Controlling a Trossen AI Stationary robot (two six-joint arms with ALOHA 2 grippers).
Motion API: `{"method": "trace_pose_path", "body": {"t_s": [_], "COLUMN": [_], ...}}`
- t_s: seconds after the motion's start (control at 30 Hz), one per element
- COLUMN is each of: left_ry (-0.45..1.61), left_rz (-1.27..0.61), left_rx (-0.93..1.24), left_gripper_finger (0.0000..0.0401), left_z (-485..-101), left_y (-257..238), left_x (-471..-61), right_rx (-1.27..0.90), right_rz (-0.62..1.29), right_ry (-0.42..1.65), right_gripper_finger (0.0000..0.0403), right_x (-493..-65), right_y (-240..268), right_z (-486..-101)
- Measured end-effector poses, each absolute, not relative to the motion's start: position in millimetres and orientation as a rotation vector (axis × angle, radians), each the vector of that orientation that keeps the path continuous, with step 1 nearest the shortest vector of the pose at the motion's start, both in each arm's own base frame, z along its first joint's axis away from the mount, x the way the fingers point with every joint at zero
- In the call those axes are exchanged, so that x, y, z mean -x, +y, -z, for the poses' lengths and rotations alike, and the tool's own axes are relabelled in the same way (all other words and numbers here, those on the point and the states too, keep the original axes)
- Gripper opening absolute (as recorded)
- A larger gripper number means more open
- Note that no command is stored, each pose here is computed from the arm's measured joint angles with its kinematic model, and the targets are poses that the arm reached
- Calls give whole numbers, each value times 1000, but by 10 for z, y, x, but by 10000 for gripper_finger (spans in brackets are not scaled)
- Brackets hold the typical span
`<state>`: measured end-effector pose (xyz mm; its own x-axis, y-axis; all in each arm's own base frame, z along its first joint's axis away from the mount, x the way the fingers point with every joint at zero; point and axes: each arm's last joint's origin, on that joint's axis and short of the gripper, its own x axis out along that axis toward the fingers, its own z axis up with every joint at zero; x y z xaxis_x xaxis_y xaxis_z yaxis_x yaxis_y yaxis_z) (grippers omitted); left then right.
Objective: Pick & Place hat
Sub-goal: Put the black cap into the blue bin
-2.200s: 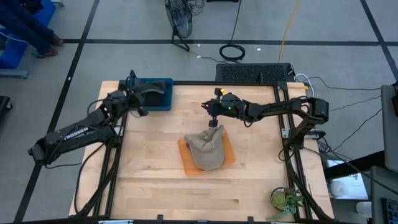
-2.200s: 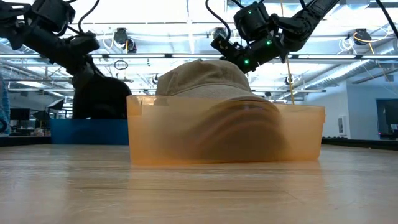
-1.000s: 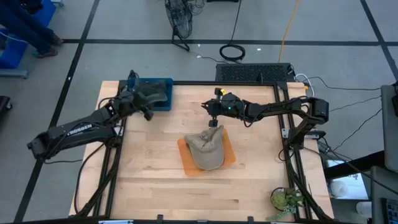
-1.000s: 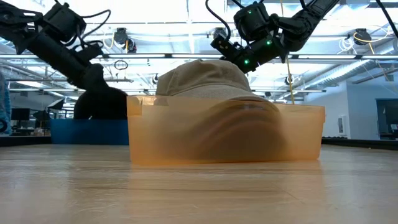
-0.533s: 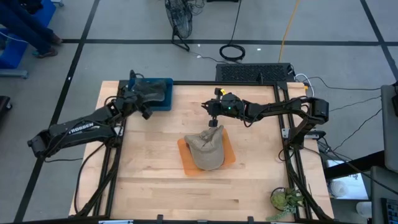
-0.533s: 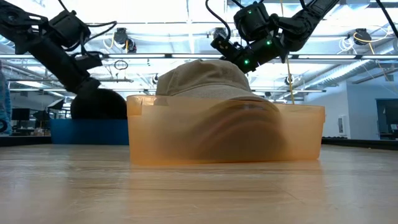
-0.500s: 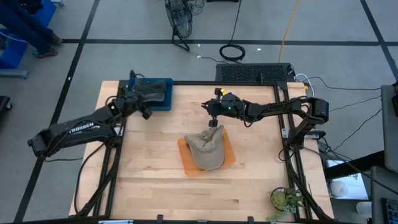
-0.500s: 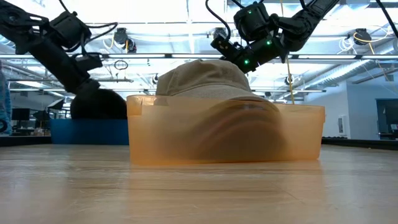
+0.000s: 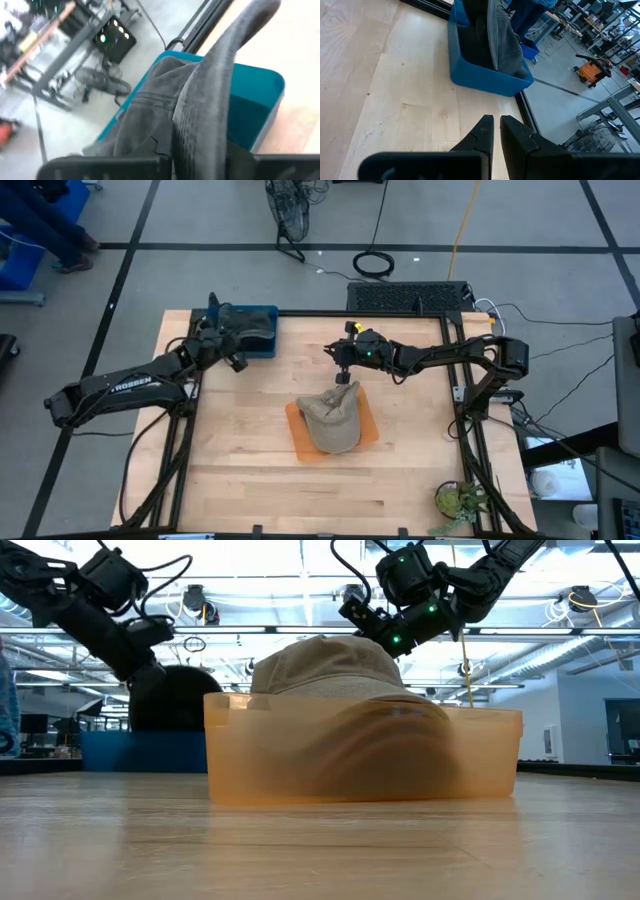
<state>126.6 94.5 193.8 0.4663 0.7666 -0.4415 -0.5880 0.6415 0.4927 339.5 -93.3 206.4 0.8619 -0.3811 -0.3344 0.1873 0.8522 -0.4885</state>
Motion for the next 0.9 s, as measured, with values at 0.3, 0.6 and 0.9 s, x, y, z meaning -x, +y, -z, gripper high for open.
{"method": "trace_pose_path", "body": {"t_s": [0.3, 0.6, 0.9], "left_ry": [734, 799, 724], "left_rz": [-881, -937, -843], "left_rx": [-535, -687, -802], "left_gripper_finger": [24, 12, 11], "left_z": [-2041, -2083, -1928], "left_y": [848, 826, 860], "left_x": [-1260, -1272, -1264], "right_rx": [455, 454, 453], "right_rz": [309, 309, 309], "right_ry": [442, 441, 444], "right_gripper_finger": [20, 20, 20], "right_x": [-3394, -3394, -3393], "right_y": [-933, -931, -932], "right_z": [-2060, -2060, -2057]}}
